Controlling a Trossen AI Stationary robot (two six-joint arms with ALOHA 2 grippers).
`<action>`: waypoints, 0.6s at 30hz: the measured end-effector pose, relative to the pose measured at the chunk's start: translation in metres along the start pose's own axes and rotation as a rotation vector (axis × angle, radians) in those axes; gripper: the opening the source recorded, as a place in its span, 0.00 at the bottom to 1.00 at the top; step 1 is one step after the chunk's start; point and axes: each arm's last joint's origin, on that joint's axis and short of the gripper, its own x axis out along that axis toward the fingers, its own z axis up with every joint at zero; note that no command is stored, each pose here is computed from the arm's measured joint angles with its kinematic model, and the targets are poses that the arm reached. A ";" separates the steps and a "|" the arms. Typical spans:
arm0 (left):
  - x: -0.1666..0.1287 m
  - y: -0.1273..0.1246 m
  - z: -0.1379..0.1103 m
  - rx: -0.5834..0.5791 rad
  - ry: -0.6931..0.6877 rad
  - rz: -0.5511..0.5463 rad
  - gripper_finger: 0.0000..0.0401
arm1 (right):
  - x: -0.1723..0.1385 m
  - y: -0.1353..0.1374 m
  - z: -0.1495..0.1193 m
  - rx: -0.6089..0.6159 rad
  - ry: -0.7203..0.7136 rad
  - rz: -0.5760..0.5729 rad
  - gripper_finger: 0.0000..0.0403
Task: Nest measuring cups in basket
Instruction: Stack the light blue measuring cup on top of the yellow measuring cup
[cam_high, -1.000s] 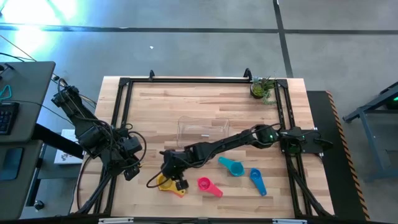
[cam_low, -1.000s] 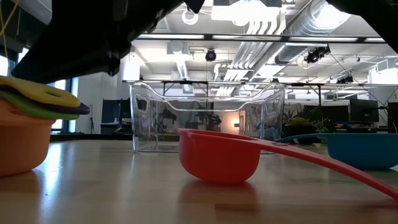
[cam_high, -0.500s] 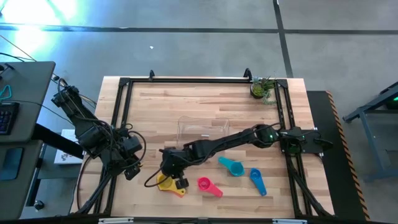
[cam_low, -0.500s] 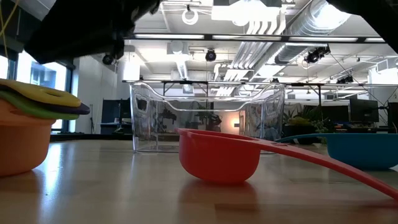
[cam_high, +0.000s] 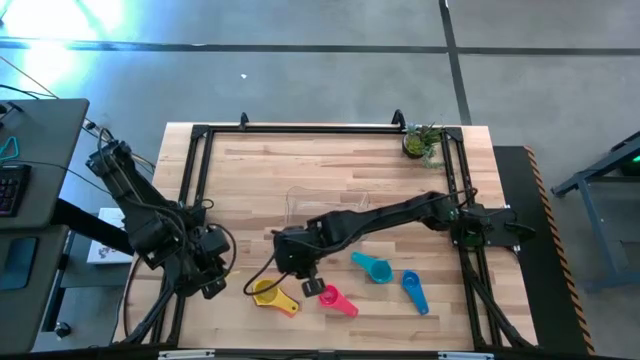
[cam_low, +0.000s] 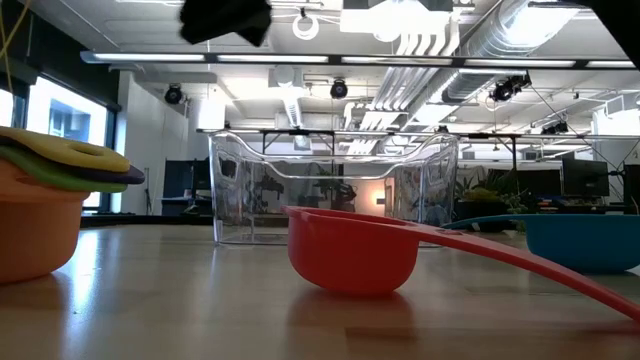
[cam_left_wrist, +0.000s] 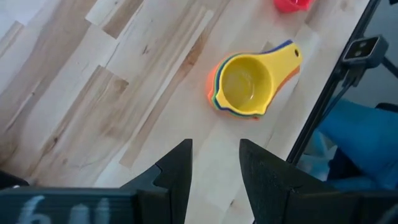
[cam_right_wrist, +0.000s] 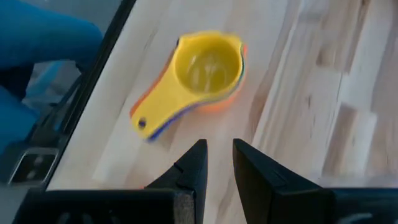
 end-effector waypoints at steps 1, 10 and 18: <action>0.001 -0.001 -0.002 0.000 0.001 0.005 0.30 | -0.005 0.001 -0.001 0.011 0.015 0.001 0.17; 0.019 -0.013 -0.014 0.032 0.031 0.070 0.30 | -0.051 0.017 -0.017 0.083 0.172 -0.106 0.17; 0.029 -0.020 -0.018 0.043 0.054 0.091 0.30 | -0.104 0.035 -0.031 0.140 0.243 -0.289 0.17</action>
